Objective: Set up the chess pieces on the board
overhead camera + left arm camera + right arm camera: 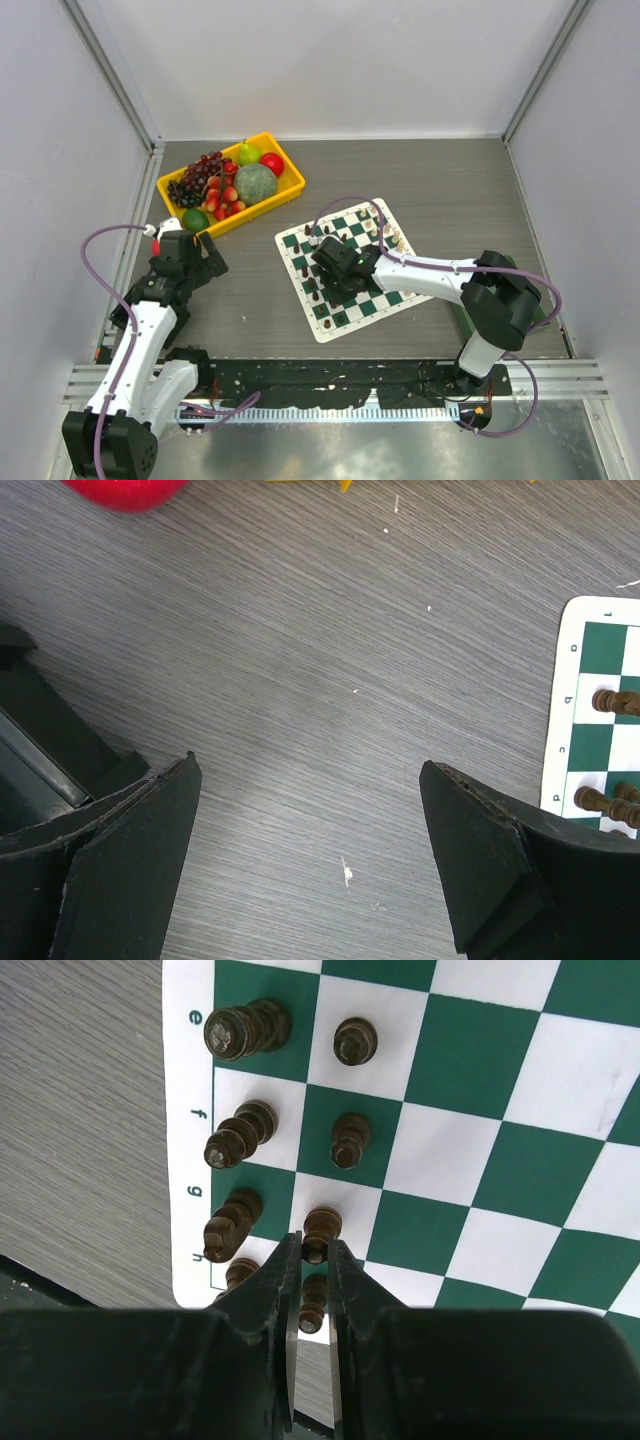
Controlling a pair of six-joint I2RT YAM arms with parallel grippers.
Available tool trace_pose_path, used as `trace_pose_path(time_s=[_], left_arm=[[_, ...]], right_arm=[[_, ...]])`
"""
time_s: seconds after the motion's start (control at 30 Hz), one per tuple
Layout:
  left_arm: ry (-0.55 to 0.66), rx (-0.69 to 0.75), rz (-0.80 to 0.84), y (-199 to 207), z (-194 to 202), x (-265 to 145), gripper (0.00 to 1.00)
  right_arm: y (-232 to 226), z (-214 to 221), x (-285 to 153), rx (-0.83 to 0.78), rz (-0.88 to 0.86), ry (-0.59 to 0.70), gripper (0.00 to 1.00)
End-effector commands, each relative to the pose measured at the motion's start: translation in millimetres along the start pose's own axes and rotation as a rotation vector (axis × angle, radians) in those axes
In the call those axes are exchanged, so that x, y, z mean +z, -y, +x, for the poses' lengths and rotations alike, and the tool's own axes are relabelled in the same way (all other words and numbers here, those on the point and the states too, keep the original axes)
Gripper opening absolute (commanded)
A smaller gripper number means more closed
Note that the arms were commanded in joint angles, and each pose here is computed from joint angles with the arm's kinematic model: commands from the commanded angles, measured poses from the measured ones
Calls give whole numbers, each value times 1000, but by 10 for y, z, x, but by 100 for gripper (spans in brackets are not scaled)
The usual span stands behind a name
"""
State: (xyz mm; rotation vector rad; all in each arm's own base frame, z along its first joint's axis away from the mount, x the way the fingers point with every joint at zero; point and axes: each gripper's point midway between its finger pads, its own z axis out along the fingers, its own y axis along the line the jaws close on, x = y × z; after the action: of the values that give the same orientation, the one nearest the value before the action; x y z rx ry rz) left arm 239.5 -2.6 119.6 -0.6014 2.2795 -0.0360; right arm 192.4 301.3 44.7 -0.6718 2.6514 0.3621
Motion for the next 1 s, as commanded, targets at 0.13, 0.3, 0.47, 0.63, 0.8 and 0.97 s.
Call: trace_pose_path(time_s=[0.13,0.3,0.47,0.63,0.8,0.97], left_arm=[[36,-10,20,48,-100,-2,99],[33,-9,17,40,-88,6,99],[25,-8,21,56,-85,13,99],[33,-3,16,40,-96,1,99],[30,-2,12,21,-76,-6,99],[38,6,3,-2,-79,-1,99]], right_arm=[[-18,-61,9,3,-3,19,25],[4,-91,-25,2,7,31,37],[-8,-161,-108,3,8,56,41],[98,-398,-311,4,60,141,49],[457,-743,-475,63,149,219,50],[744,-1015,-527,130,188,258,54]])
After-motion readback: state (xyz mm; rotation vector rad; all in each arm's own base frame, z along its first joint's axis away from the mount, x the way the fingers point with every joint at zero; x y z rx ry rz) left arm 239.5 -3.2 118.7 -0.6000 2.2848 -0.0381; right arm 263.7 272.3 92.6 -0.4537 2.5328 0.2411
